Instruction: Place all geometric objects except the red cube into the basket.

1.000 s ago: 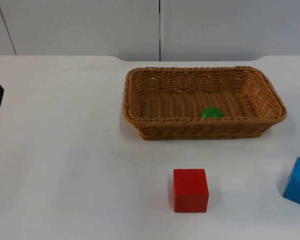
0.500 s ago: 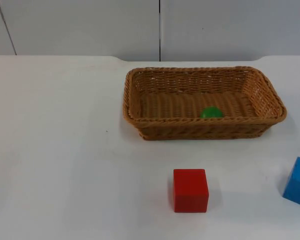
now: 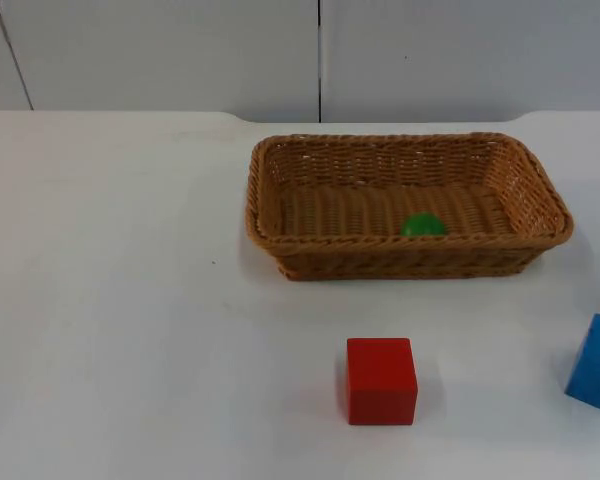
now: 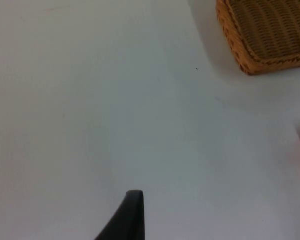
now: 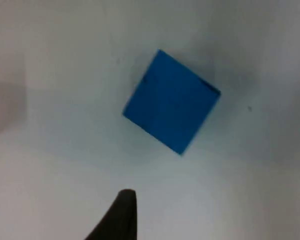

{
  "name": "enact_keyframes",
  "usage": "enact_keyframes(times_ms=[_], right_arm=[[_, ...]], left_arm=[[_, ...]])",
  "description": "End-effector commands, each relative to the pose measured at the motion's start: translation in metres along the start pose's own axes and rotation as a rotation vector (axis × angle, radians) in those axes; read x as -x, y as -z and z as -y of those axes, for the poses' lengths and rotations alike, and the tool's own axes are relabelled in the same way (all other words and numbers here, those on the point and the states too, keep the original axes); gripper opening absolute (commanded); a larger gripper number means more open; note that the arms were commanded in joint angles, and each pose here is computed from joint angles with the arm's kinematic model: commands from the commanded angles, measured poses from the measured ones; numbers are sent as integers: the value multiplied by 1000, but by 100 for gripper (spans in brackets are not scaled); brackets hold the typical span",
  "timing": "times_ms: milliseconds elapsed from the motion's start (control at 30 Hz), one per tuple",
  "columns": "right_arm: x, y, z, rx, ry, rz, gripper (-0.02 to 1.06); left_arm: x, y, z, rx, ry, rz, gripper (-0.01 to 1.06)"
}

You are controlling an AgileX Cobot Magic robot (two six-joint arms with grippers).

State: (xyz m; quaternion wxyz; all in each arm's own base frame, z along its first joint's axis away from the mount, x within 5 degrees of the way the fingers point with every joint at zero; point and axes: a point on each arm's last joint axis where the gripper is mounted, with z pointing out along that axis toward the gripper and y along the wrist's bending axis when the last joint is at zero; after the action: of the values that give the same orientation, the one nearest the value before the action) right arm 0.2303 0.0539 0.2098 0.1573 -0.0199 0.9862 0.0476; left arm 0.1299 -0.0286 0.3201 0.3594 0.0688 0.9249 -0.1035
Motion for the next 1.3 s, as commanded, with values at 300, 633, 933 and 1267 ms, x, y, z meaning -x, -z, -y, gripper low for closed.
enact_keyframes(times_ms=[300,633,933,1267], right_arm=[[40,-84,-31,-84,-64,13,105],[37,-124,-32,-68,-129,-2,101],[36,-128,-32,-68,-174,-10,47],[46,-48,-32,-51,-70,120,0]], left_arm=[[-1,0,-1,6,-9,4,105],[-1,0,-1,6,-9,4,105],[-1,0,-1,6,-9,4,105],[-1,0,-1,6,-20,6,105]])
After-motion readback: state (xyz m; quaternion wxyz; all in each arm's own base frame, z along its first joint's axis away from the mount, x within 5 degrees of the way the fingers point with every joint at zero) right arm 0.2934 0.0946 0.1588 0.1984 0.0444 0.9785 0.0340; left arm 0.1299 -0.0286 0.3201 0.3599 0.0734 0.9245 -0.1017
